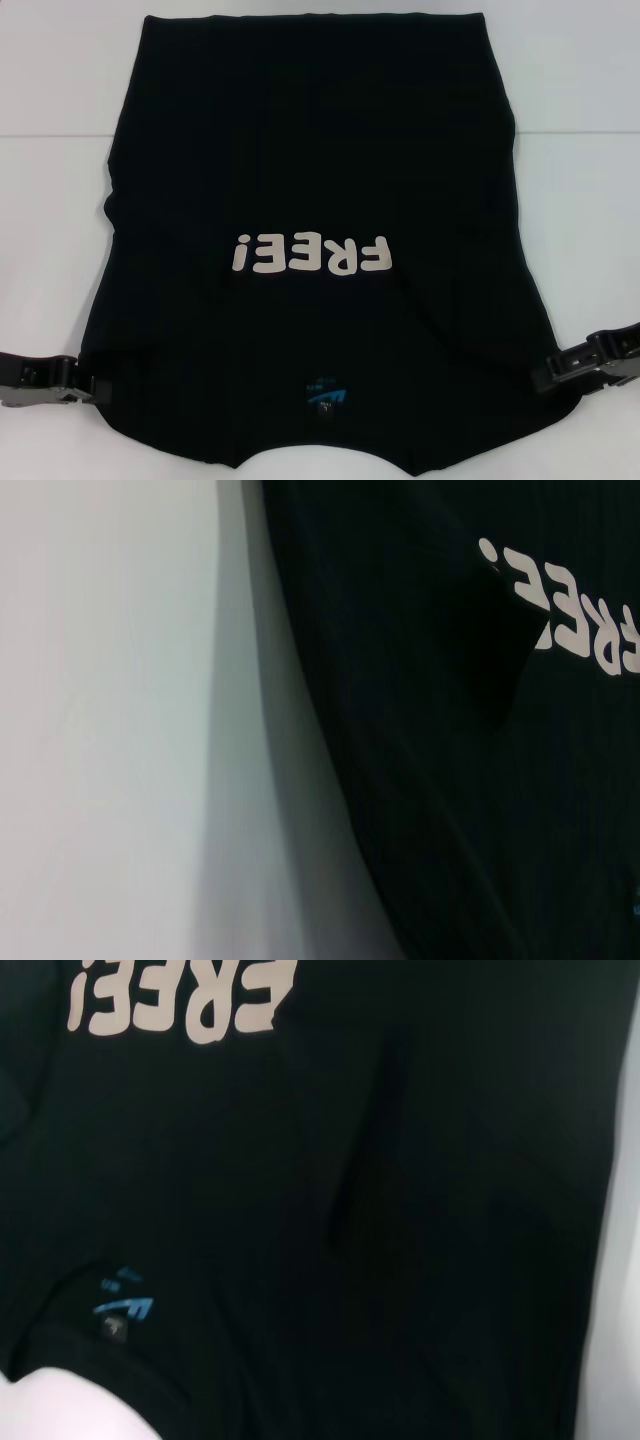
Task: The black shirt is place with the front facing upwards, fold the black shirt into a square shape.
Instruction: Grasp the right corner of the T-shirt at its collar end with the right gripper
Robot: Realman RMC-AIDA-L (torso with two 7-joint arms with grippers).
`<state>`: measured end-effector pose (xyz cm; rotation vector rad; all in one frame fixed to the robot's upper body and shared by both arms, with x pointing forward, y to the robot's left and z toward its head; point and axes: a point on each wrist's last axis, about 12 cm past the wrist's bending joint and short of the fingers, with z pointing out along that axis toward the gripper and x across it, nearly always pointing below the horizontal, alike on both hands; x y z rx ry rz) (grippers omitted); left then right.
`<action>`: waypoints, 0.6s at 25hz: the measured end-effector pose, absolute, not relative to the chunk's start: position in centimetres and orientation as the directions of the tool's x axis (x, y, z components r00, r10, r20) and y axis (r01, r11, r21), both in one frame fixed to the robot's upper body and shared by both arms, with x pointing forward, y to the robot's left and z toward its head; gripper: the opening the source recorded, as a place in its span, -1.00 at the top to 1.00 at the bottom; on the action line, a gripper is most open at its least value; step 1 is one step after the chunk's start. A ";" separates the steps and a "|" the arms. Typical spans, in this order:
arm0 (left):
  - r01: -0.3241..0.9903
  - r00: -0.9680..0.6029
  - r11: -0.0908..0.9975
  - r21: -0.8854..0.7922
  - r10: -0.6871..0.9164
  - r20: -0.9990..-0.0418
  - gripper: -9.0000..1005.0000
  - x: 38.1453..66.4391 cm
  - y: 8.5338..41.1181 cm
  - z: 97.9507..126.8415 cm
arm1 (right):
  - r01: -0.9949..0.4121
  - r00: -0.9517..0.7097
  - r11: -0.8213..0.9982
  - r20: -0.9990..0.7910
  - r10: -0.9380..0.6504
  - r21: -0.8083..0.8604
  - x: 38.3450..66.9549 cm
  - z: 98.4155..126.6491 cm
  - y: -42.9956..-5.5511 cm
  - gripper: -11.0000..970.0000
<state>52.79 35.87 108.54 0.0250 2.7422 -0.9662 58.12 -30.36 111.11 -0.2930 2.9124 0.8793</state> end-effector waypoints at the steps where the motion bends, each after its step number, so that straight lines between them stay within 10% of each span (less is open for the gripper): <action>1: 0.093 -0.973 0.782 -0.616 -0.061 -0.224 0.89 52.8 35.9 108.5 | -0.208 -0.978 0.817 -0.138 -0.158 0.538 58.2 111.1 -30.3 -0.85; 15: 0.096 -0.973 0.780 -0.618 -0.058 -0.224 0.89 52.8 35.8 108.6 | -0.267 -0.964 0.829 -0.123 -0.237 0.492 58.5 110.6 -28.5 -0.81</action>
